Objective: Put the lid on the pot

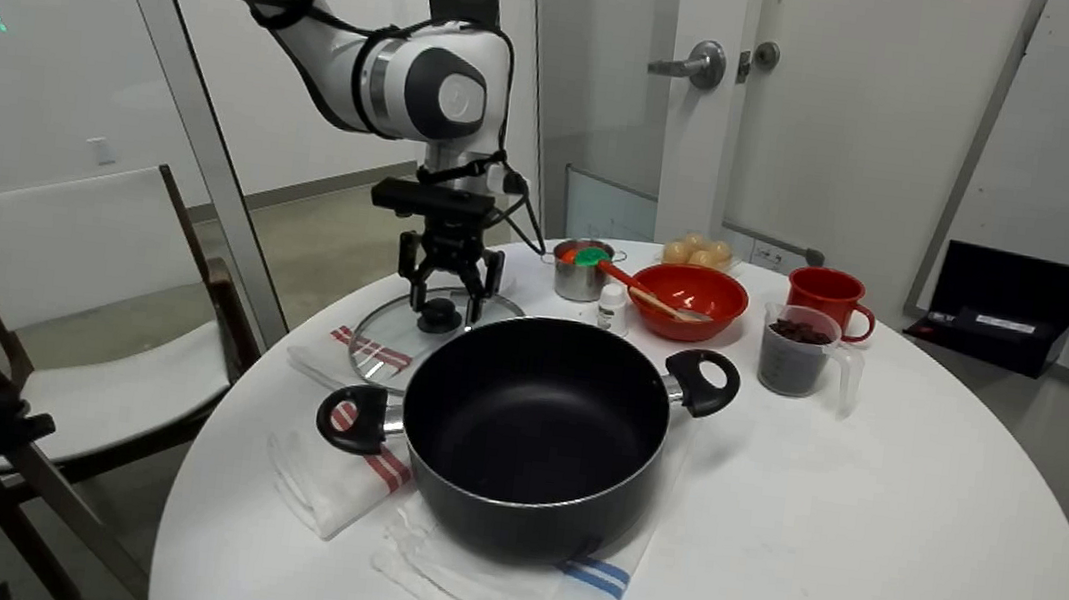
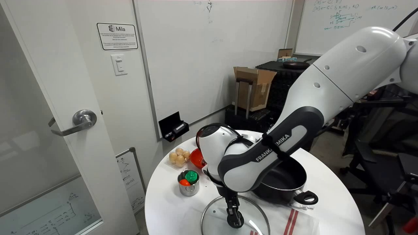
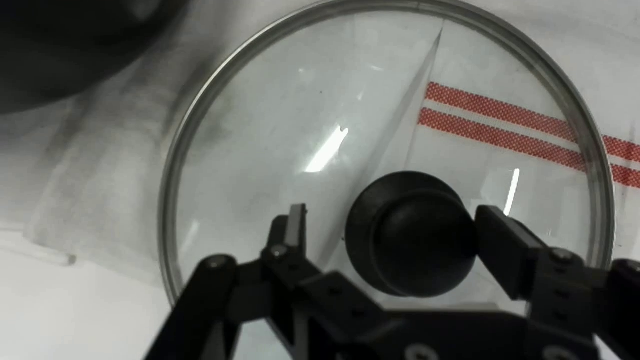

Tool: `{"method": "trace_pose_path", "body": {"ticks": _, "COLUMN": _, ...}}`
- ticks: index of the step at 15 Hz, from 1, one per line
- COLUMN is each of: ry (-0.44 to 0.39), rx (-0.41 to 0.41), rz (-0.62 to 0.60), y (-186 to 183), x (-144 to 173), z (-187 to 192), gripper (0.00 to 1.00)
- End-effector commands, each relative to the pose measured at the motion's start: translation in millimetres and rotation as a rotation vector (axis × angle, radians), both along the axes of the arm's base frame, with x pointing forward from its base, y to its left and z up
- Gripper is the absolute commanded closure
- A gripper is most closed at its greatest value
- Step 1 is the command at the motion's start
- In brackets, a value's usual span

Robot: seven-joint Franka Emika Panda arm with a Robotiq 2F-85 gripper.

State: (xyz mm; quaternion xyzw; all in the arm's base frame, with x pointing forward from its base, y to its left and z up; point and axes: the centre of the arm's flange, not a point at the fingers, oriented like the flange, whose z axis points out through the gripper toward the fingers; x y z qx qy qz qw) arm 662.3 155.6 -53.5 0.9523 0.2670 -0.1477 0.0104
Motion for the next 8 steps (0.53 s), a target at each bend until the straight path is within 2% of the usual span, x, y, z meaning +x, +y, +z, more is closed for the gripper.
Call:
{"method": "trace_pose_path", "body": {"ticks": 1, "ry": 0.002, "rx": -0.003, "rz": 0.03, "y": 4.3, "x": 14.4, "z": -2.2, "gripper": 0.49}}
{"method": "trace_pose_path", "body": {"ticks": 4, "ry": 0.006, "rx": 0.0, "rz": 0.036, "y": 6.6, "x": 15.1, "z": 0.8, "gripper": 0.72}}
{"method": "trace_pose_path", "body": {"ticks": 5, "ry": 0.007, "rx": 0.0, "rz": 0.037, "y": 6.4, "x": 14.8, "z": 1.4, "gripper": 0.75}}
{"method": "trace_pose_path", "body": {"ticks": 8, "ry": 0.008, "rx": 0.002, "rz": 0.037, "y": 6.6, "x": 11.8, "z": 8.1, "gripper": 0.75}}
